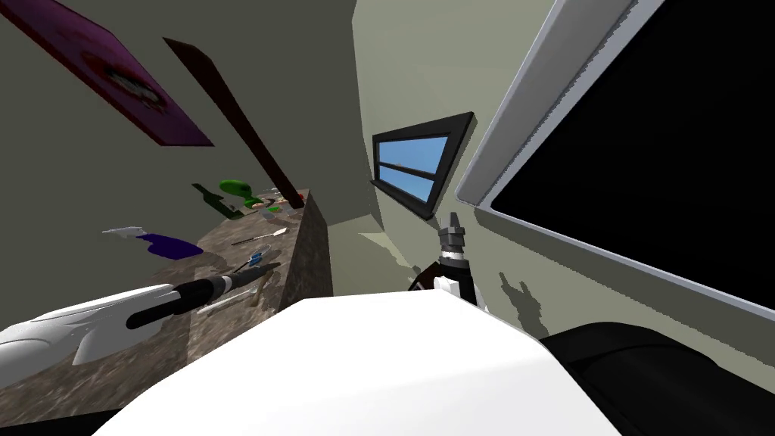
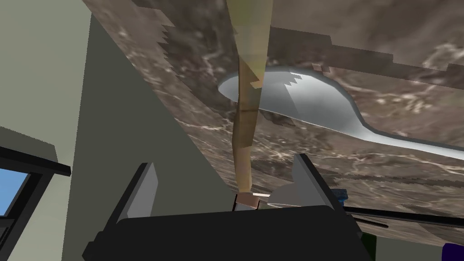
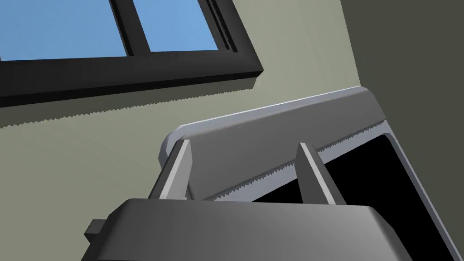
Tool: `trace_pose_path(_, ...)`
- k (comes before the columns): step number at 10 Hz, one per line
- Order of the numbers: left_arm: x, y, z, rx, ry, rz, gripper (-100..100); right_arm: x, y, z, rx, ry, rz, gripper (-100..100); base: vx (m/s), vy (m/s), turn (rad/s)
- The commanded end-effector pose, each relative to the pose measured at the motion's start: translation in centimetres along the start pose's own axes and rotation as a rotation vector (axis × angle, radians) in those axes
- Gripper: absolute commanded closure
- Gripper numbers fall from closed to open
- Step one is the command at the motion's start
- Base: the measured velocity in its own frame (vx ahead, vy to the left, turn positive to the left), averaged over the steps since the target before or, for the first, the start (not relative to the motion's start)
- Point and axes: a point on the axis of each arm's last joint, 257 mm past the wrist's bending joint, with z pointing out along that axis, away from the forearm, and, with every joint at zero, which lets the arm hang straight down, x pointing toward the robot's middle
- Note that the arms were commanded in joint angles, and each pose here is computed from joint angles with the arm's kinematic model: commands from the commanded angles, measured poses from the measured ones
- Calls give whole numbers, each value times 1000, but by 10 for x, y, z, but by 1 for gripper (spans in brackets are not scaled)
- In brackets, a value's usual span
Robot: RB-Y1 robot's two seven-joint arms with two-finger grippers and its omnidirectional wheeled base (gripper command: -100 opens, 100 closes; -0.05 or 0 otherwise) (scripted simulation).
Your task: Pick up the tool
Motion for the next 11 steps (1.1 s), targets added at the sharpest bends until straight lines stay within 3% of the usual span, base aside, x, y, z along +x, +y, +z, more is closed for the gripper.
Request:
trace_pose_path(1,-3,25,-6,-56,-31,-60,-100,0,0,0,0,0,0,0,-209,-4,-469)
trace_pose_path(4,-5,60,-19,-130,-71,-138,-100,0,0,0,0,0,0,0,-191,-6,-411)
trace_pose_path(5,-5,53,-15,-111,-61,-118,-100,0,0,0,0,0,0,0,-68,-14,-92)
trace_pose_path(6,-6,54,-15,-114,-63,-121,100,0,0,0,1,0,-1,0,-13,-2,20)
trace_pose_path(10,-5,55,-15,-115,-62,-123,100,0,0,0,1,0,-1,0,-2,0,0)
trace_pose_path(11,-5,55,-15,-115,-63,-124,0,0,0,0,1,0,-1,0,0,0,0)
